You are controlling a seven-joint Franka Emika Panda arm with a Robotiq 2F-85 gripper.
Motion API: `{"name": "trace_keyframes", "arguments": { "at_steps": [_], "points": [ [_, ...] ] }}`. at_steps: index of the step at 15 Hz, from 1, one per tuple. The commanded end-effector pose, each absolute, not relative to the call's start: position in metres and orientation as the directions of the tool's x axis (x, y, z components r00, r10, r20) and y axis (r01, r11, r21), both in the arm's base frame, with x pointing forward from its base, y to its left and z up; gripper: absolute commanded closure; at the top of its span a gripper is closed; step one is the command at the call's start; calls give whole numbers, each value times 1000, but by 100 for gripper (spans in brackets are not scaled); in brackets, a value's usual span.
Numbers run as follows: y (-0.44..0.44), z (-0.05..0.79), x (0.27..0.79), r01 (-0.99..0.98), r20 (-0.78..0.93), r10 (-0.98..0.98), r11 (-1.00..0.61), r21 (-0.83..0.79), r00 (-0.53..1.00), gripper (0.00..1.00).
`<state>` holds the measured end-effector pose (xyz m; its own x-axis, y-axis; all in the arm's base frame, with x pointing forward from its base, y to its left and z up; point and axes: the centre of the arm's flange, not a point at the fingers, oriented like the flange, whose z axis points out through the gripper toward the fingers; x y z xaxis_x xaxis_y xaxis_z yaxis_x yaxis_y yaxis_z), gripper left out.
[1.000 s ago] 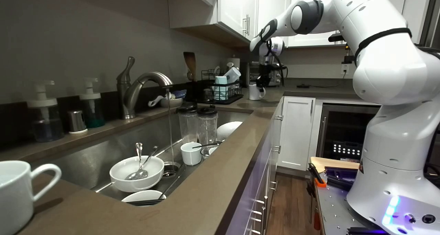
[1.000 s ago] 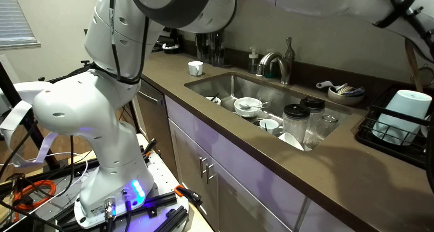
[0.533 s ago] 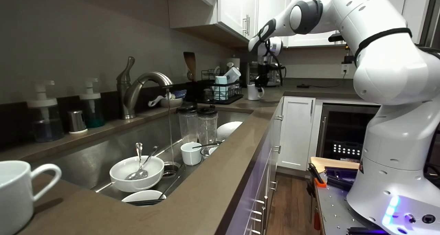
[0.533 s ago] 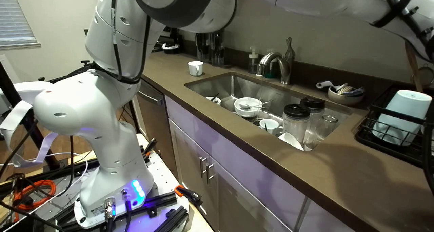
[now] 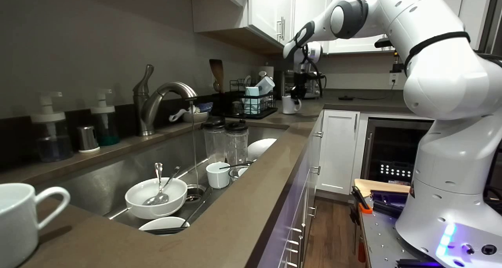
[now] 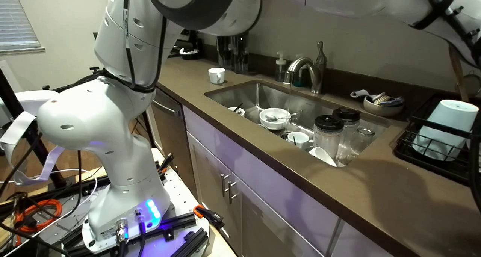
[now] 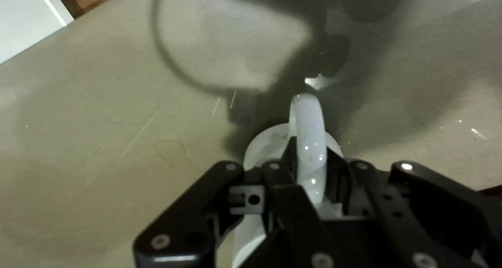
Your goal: Take the white mug on the right side of the counter, put some water in it and place it next to the white mug on the left
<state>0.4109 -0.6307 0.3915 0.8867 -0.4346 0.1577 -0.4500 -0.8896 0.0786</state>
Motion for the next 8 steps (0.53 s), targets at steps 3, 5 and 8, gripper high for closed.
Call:
{"name": "trace_keyframes", "arguments": {
  "at_steps": [3, 5, 8],
  "points": [
    [-621, 413, 401, -454, 167, -434, -884, 114, 886, 94],
    [-619, 415, 401, -456, 166, -435, -882, 117, 885, 94],
    [-614, 416, 402, -455, 161, -435, -883, 116, 886, 94]
  ]
}}
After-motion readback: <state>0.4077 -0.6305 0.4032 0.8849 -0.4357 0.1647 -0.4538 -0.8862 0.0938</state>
